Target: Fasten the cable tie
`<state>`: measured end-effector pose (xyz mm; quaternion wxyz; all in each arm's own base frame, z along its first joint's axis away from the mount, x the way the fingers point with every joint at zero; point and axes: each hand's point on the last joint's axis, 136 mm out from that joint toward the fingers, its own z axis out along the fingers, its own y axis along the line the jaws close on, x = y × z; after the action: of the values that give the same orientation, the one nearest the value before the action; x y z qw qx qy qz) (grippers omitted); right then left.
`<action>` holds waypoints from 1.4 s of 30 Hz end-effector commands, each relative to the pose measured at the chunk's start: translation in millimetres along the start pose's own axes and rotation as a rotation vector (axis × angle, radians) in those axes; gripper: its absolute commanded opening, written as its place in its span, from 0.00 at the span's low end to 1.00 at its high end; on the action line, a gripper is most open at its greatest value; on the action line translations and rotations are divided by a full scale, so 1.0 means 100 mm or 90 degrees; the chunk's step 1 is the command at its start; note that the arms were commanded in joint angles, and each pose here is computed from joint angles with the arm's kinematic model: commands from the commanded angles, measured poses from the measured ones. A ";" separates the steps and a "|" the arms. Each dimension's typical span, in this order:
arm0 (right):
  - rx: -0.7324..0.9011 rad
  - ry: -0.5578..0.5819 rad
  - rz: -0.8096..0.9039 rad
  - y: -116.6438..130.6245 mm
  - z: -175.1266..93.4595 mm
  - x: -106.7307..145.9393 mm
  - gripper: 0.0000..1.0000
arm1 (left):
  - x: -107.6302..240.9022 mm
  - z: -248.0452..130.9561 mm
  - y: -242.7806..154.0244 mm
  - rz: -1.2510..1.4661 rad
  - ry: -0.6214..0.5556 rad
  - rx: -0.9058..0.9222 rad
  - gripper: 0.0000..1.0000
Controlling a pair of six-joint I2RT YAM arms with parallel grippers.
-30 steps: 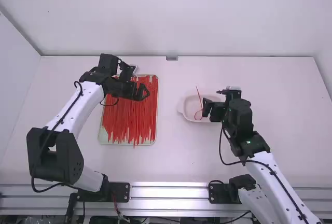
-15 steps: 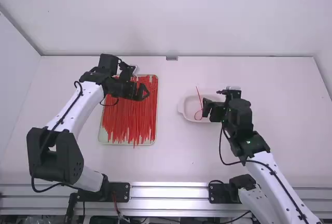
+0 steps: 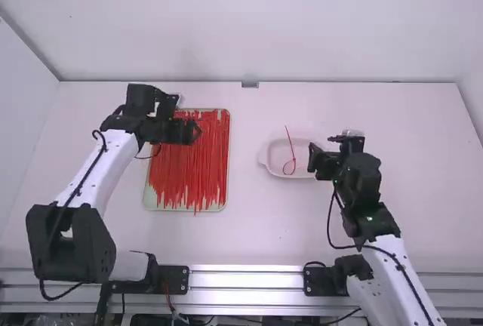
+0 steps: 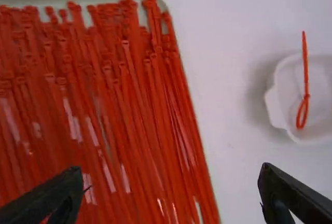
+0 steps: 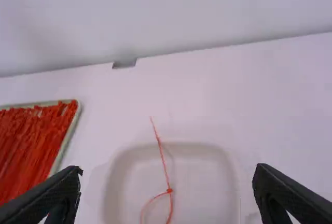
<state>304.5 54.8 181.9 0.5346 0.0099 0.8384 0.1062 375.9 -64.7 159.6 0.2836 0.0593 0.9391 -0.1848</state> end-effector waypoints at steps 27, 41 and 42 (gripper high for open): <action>0.090 -0.101 -0.093 -0.59 -0.30 0.83 0.27 | 0.17 -0.80 0.37 0.067 -0.358 -0.243 0.31; 0.083 -0.209 -0.102 -0.52 -0.48 0.49 0.08 | 0.92 -0.62 0.44 0.067 -0.358 -0.243 0.01; 0.083 -0.209 -0.102 -0.52 -0.48 0.49 0.06 | 0.99 -0.60 0.45 0.067 -0.358 -0.243 0.00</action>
<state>245.6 2.3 152.7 0.6725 -0.0064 0.7401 0.0037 278.8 -0.2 144.8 0.5440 0.0001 0.8391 -0.0016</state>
